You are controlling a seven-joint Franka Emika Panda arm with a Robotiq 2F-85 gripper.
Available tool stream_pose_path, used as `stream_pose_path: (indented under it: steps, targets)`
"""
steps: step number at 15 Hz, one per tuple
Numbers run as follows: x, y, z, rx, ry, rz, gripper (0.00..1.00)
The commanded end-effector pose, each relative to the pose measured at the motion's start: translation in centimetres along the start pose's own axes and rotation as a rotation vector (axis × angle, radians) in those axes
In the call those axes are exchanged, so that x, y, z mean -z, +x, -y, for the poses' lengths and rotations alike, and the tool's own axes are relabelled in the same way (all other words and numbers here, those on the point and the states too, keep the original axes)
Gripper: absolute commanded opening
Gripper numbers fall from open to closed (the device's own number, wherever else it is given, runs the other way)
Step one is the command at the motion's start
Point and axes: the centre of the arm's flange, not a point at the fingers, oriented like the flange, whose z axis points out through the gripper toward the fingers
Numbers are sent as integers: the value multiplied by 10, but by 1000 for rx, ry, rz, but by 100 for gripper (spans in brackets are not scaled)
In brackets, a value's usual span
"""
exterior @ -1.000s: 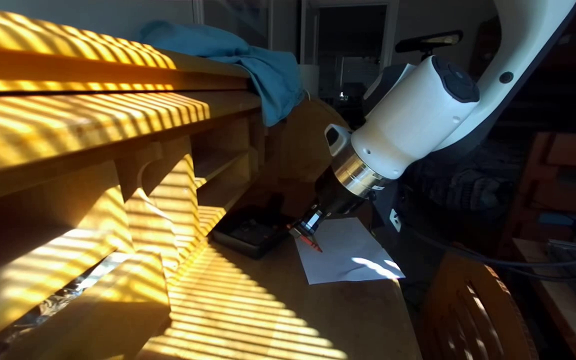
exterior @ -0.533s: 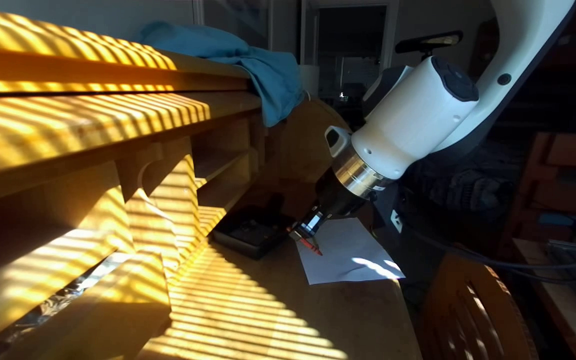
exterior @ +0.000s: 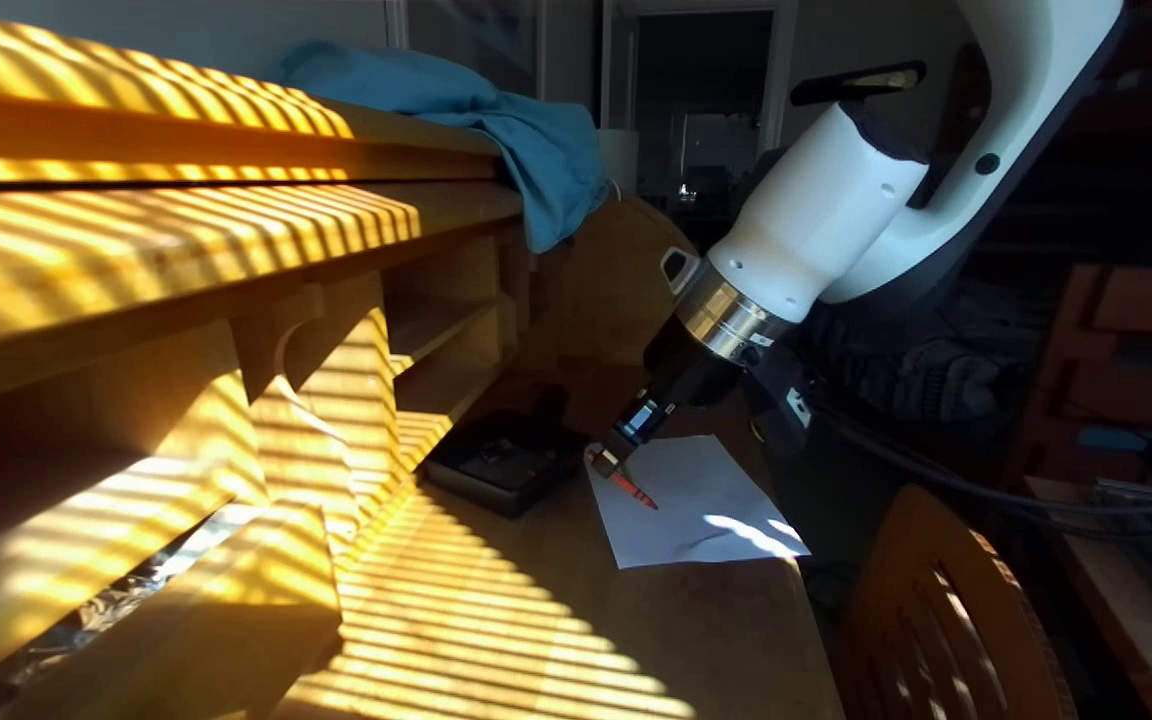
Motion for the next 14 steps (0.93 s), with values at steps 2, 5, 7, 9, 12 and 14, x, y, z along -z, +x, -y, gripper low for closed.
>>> stream_pose_path:
  steps: [2,5,7,9,12,14]
  targets:
    - [0,13,-18,3,36,153,2]
    - [-7,6,-23,17,31,209,2]
    - [-26,-29,-21,10,28,175,9]
    - [-27,-30,-21,18,35,189,9]
    - [-27,-30,-21,16,37,191,9]
    - [-27,-30,-21,15,38,191,9]
